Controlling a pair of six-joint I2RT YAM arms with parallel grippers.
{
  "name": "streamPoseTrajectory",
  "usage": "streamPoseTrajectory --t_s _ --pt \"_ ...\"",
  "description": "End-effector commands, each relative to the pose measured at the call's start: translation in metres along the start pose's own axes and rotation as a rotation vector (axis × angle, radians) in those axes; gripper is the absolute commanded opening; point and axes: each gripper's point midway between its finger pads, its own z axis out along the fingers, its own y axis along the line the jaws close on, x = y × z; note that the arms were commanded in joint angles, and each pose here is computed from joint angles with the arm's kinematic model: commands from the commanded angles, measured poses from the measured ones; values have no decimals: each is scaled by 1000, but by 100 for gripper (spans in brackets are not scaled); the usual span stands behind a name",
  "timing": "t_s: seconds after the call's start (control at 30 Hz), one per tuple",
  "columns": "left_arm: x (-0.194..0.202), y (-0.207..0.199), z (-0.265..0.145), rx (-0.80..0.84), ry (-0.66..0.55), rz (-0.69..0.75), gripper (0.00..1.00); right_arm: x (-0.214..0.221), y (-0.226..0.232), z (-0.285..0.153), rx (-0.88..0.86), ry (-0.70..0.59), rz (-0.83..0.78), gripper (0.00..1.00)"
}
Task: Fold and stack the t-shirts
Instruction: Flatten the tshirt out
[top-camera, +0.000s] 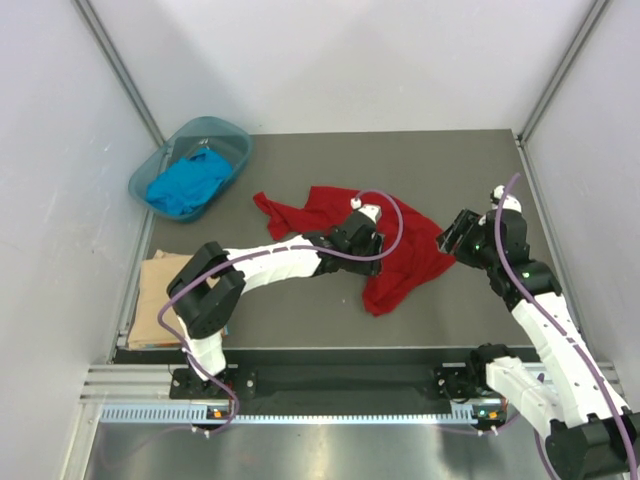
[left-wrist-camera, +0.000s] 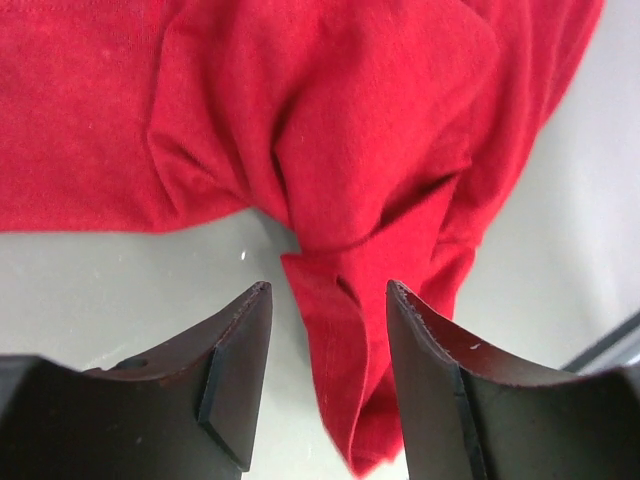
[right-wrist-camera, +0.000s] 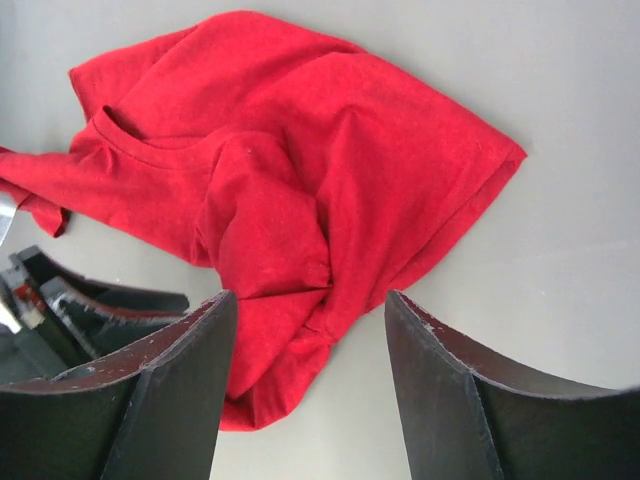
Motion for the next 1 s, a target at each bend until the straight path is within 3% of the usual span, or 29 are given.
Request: streamPoseTrajectory --t_s 0.0,0.1,0.2,0.23,0.3,0.33,0.43,0.6,0.8,0.97 --pt "-13 -7 13 -7 -34 -27 54 -9 4 1 -24 -36 4 61" --pt "-16 -8 18 -7 -36 -16 53 -9 5 2 -28 -33 2 61" --pt "-17 0 24 -63 -33 -14 44 -9 5 1 -30 -34 4 61" --pt "-23 0 22 -77 -48 -17 29 -9 5 1 -28 -37 4 61" --pt "-26 4 19 -107 -52 -27 13 -6 3 3 -24 -32 7 61" --pt "-32 3 15 -112 -64 -39 0 1 0 6 -17 -16 14 60" --pt "-43 8 -6 -182 -73 -73 0 32 -6 17 -22 65 96 60" --pt "-65 56 -69 -394 -158 -161 0 61 -25 30 64 114 266 60" --pt "-102 112 -146 -351 -358 -349 0 71 -47 42 181 110 335 57" --pt "-100 134 -165 -375 -376 -389 0 79 -66 53 263 92 359 52"
